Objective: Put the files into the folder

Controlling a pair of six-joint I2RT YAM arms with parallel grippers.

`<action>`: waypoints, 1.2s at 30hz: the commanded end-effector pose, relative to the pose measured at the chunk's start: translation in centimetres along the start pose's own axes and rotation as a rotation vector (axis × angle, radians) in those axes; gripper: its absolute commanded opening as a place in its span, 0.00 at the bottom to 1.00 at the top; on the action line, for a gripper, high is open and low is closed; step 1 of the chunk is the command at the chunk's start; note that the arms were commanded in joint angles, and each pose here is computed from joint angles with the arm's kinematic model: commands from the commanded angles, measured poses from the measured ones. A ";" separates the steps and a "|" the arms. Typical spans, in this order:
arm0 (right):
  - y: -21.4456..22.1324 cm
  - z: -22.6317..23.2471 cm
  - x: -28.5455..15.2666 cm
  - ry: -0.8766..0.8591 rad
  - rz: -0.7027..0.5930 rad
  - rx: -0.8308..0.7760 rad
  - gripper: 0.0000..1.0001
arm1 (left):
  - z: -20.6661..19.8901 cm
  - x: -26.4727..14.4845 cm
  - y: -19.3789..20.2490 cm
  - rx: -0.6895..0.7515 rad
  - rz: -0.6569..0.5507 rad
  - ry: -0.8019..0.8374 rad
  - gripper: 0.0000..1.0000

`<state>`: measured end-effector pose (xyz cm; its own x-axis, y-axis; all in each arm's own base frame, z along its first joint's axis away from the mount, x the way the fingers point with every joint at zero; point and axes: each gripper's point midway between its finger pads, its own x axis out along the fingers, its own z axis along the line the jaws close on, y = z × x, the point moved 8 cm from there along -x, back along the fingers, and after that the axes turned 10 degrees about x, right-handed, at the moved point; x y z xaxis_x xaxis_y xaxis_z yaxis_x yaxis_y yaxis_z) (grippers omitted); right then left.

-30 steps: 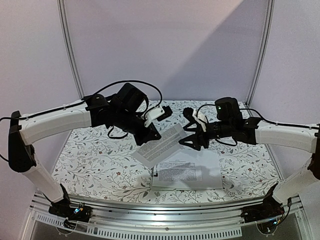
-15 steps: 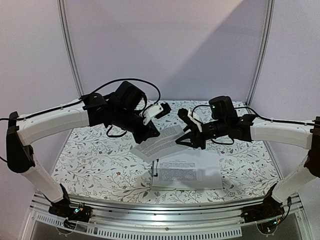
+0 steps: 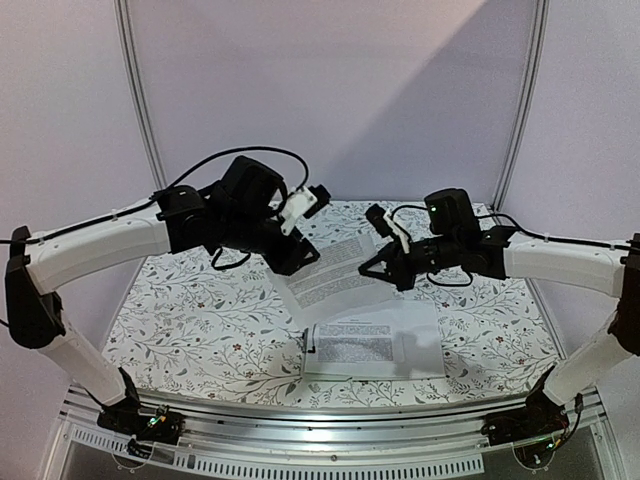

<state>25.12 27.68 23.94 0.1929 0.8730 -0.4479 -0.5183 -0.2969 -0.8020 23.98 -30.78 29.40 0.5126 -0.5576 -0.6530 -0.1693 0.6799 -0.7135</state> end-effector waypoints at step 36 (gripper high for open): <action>3.5 -1.8 -6.8 -0.044 -0.141 0.644 0.00 | -6.4 13.6 13.7 -0.821 0.543 0.144 0.51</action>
<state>23.33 20.18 22.63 0.2595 0.9053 -0.3363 -0.9057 0.1072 -0.4102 23.60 -31.07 9.76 0.1385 -0.3568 -0.9238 -0.9132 0.3149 -0.2586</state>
